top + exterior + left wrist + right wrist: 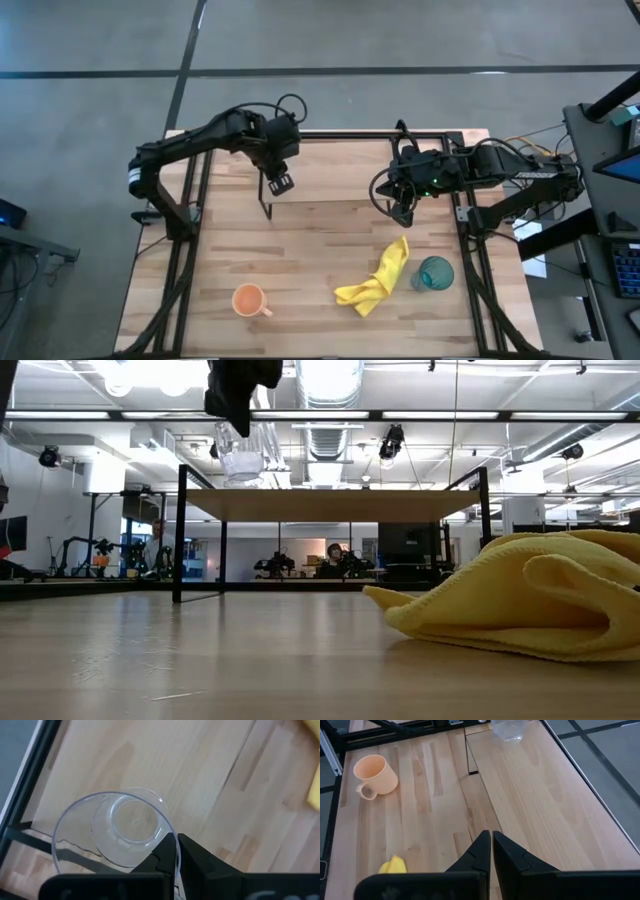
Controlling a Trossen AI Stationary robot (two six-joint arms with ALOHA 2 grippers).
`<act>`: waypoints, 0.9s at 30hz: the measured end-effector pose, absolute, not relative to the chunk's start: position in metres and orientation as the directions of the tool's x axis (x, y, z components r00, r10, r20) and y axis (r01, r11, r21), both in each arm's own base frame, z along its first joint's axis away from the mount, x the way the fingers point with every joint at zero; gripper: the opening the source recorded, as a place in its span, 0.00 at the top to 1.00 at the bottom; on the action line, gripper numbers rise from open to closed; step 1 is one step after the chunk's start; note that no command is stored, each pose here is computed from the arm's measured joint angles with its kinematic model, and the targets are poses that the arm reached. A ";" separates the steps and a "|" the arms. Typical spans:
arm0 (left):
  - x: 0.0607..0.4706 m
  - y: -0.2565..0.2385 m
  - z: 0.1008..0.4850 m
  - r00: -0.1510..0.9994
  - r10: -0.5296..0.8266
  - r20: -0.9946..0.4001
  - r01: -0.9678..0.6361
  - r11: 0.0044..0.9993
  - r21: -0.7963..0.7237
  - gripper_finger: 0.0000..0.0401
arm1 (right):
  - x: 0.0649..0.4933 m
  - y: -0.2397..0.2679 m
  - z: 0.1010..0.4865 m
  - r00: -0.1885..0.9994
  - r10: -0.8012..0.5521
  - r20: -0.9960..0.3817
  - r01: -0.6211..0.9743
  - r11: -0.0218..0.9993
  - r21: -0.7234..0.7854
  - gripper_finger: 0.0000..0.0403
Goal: Stack small to large cups/mugs on shelf
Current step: Put the transparent mug on the shelf
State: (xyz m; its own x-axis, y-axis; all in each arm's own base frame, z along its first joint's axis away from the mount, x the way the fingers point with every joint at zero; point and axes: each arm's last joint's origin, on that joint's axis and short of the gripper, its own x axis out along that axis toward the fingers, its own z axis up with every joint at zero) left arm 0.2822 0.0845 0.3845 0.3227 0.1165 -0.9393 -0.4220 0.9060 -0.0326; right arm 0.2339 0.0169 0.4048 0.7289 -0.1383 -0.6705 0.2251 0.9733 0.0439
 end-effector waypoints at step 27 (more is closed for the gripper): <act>0.291 0.094 0.367 0.215 0.114 -0.970 -0.394 0.919 0.020 0.82 | 0.234 0.017 0.405 0.729 -0.138 -0.671 0.223 0.974 0.042 0.97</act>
State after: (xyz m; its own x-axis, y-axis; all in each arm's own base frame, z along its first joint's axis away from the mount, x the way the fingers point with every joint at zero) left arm 0.2914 0.0935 0.3667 0.2155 0.1136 -0.9699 -0.3938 0.9190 0.0201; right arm 0.2338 0.0169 0.4048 0.7287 -0.1379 -0.6707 0.2226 0.9740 0.0416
